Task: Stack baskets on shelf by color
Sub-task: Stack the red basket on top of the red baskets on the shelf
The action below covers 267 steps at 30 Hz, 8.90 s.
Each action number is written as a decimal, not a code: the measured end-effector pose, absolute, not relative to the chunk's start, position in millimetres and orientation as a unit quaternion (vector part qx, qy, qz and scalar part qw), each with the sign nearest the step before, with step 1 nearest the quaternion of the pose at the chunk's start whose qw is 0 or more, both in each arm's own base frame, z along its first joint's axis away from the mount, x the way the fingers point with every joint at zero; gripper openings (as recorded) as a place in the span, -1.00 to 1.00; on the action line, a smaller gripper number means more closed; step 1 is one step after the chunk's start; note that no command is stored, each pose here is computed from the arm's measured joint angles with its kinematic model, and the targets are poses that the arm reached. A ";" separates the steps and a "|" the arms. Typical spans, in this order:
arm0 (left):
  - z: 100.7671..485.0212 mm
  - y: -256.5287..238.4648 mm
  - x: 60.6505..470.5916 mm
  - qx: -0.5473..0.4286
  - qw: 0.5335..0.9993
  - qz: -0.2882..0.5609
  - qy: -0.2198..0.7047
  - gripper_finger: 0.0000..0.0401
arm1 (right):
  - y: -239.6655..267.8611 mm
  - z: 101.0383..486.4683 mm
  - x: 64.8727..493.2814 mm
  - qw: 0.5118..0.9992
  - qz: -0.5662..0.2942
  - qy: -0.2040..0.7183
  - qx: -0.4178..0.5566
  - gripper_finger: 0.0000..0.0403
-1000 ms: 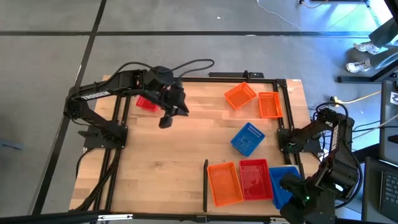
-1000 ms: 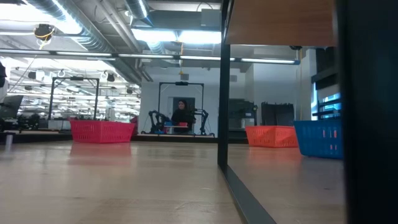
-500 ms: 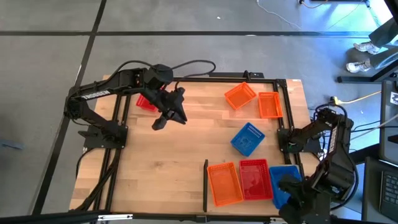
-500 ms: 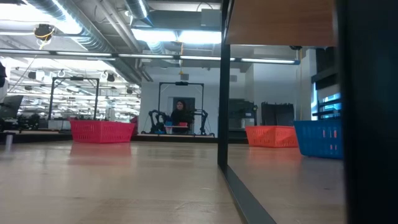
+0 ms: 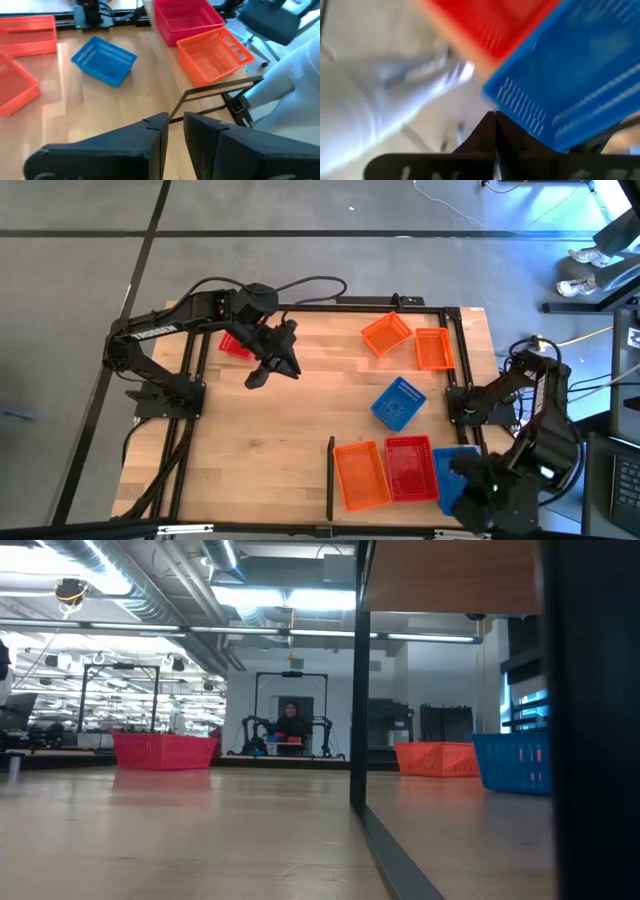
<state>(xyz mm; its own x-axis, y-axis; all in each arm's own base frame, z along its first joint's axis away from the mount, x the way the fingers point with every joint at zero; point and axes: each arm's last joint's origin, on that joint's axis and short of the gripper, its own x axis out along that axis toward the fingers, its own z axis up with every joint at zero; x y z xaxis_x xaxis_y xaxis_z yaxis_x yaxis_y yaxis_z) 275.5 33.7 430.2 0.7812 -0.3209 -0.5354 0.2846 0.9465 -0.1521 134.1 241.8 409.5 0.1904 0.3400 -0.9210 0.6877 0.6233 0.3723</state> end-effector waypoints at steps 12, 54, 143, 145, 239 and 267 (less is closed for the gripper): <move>429.1 44.2 274.5 -0.039 0.948 -0.097 0.301 -0.74 | 176.7 444.2 142.9 0.892 -0.160 0.329 0.265 -1.00; 256.5 182.6 198.7 -0.395 0.679 0.468 0.406 -0.74 | 18.0 419.1 76.5 0.910 -0.322 0.192 0.178 -1.00; 399.4 69.7 309.8 0.125 0.918 -0.180 0.331 -1.00 | 47.3 425.7 186.0 0.928 -0.134 0.260 -0.229 -0.55; 395.2 66.0 313.9 0.123 0.914 -0.188 0.338 -1.00 | 38.8 428.4 194.5 0.931 -0.115 0.251 -0.238 -0.55; 362.5 47.2 341.2 0.113 0.885 -0.104 0.440 -0.56 | -48.1 351.6 317.1 0.920 0.241 0.255 -0.175 -0.98; 392.5 32.2 340.9 0.161 0.893 -0.092 0.410 -0.55 | -47.4 348.5 313.3 0.912 0.247 0.279 -0.170 -0.99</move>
